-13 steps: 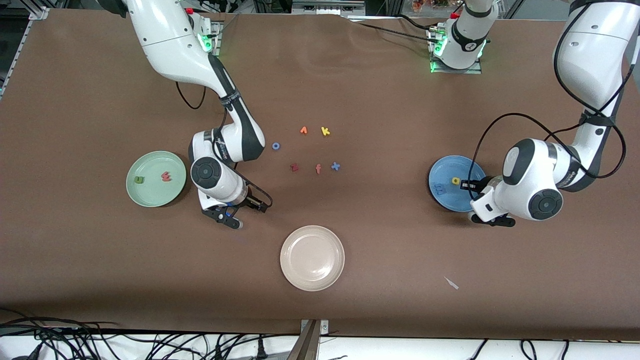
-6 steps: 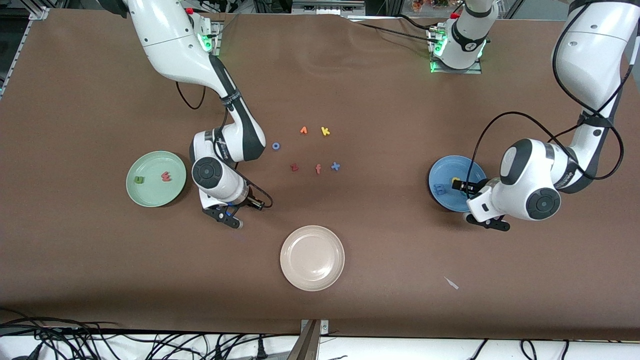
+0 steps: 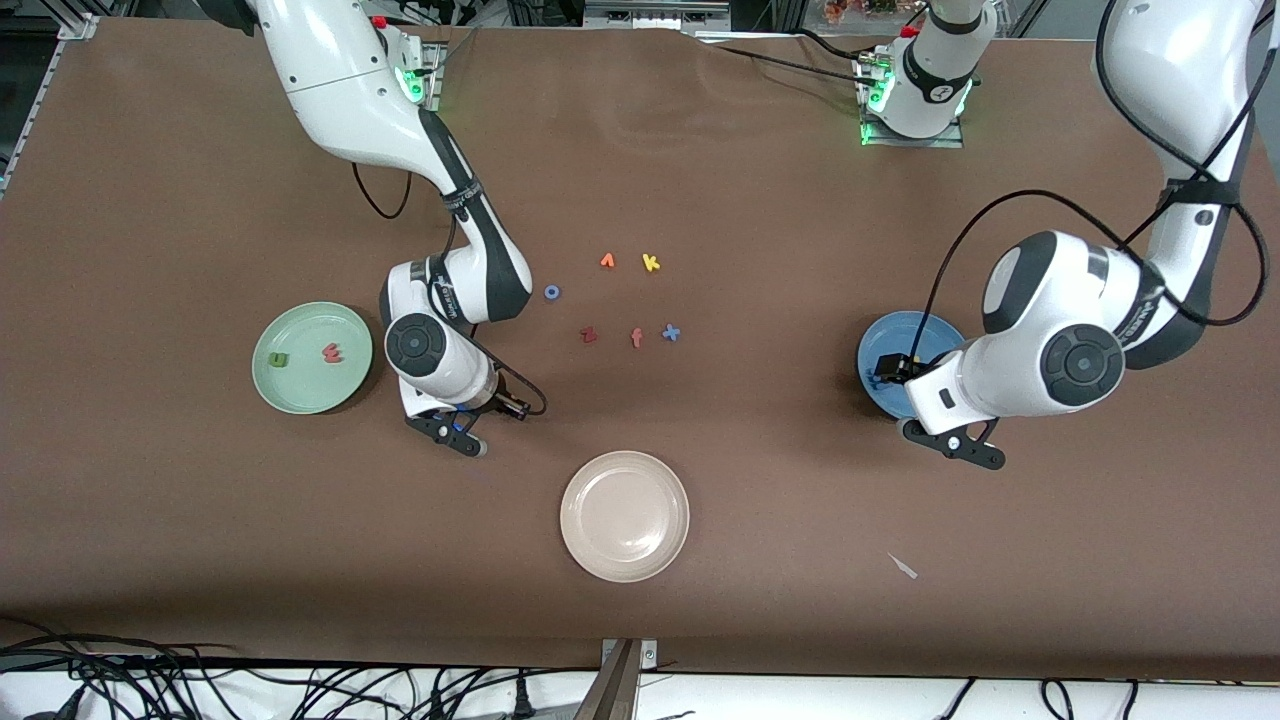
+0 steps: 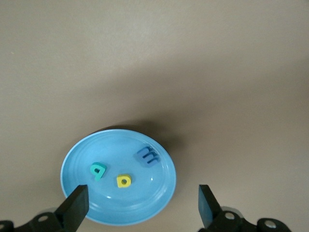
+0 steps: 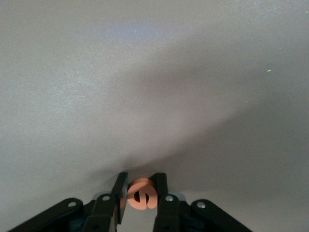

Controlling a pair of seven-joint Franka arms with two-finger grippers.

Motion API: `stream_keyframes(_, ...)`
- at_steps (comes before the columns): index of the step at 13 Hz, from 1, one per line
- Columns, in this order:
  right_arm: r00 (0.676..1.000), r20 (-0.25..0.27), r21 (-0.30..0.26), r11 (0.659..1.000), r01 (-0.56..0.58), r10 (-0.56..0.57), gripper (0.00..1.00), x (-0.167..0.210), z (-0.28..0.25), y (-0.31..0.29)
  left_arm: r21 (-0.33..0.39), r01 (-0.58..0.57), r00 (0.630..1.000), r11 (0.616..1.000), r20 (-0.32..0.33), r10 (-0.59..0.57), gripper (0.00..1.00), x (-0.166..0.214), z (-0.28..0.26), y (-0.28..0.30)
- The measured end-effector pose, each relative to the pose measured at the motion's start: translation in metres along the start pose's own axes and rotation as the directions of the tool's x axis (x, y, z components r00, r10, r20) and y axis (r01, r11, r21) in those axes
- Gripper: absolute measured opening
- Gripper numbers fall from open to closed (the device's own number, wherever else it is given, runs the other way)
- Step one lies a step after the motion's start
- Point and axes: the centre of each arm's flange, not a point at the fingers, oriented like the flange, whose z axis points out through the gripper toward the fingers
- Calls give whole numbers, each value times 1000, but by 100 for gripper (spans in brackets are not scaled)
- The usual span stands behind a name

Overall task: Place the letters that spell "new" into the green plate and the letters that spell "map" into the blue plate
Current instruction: 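Place the e on the green plate while the left gripper returns to rest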

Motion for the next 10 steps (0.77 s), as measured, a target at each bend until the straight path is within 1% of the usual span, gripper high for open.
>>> stream_keyframes(2, 1000, 18, -17, 1000, 0, 1, 29, 5, -7, 3, 6, 12, 1000, 1000, -15, -12, 100, -6, -48, -3)
stream_keyframes(4, 999, 44, -45, 999, 26, -24, 29, 18, -24, 15, 13, 20, 998, 1000, -53, -19, 100, -16, -96, -2)
stream_keyframes(6, 993, 95, -95, 992, 78, -69, 29, 36, -47, 43, 49, 15, 994, 999, -109, -10, 100, -32, -138, 14)
stream_keyframes(8, 987, 126, -110, 988, 111, -97, 29, 50, -66, 74, 97, 36, 987, 995, -157, -20, 100, -51, -174, 26)
stream_keyframes(9, 984, 136, -111, 985, 131, -115, 29, 53, -72, 90, 76, 57, 985, 995, -169, -44, 100, -63, -188, 28)
stream_keyframes(10, 980, 147, -112, 982, 149, -132, 29, 54, -76, 107, 25, 85, 982, 996, -173, -79, 100, -77, -195, 23)
